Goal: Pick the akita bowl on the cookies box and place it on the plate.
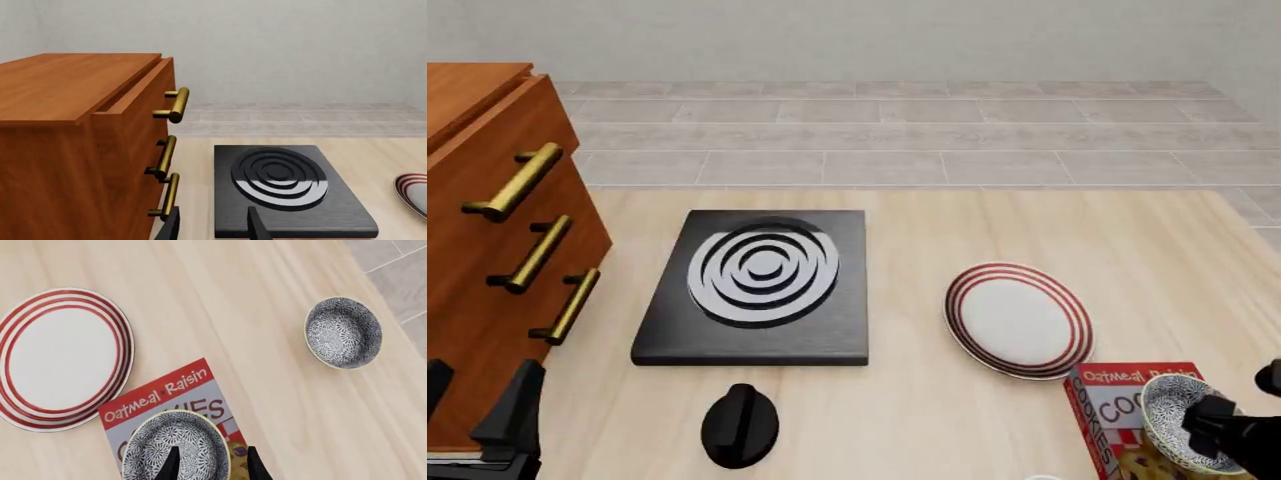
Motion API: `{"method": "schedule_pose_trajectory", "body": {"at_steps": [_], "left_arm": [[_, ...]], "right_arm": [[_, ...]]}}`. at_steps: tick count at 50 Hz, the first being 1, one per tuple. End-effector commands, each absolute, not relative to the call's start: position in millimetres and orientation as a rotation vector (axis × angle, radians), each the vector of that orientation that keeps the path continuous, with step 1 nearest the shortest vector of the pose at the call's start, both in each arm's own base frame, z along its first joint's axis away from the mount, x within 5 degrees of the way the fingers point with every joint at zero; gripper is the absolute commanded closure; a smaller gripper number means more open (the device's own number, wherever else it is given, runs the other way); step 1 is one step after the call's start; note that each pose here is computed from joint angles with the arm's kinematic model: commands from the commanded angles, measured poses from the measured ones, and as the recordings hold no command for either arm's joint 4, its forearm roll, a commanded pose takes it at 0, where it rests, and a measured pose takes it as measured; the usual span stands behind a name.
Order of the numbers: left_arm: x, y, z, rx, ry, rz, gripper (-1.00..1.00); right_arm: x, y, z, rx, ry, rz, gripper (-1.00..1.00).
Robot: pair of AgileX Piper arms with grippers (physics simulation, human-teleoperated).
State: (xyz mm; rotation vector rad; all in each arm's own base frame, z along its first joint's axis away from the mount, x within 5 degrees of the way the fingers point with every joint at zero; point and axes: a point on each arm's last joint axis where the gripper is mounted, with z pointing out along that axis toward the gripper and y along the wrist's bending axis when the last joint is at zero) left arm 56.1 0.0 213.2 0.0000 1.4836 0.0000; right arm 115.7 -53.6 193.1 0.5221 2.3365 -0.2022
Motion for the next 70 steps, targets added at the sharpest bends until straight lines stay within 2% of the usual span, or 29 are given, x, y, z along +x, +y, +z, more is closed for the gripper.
{"method": "schedule_pose_trajectory", "body": {"at_steps": [1,32,33,48,70], "left_arm": [[56.1,0.0,213.2,0.0,1.484,0.0,-1.0],[56.1,0.0,213.2,0.0,1.484,0.0,-1.0],[56.1,0.0,213.2,0.0,1.484,0.0,-1.0],[56.1,0.0,213.2,0.0,1.484,0.0,-1.0],[56.1,0.0,213.2,0.0,1.484,0.0,-1.0]], "right_arm": [[115.7,-53.2,184.8,0.532,2.343,-0.194,-1.0],[116.0,-52.5,179.9,0.538,2.347,-0.186,-1.0],[115.7,-56.7,184.8,0.545,2.329,-0.214,1.0],[113.3,-54.3,192.7,0.537,2.311,-0.212,1.0],[125.0,-30.8,258.1,0.435,2.176,-0.048,1.0]]}}
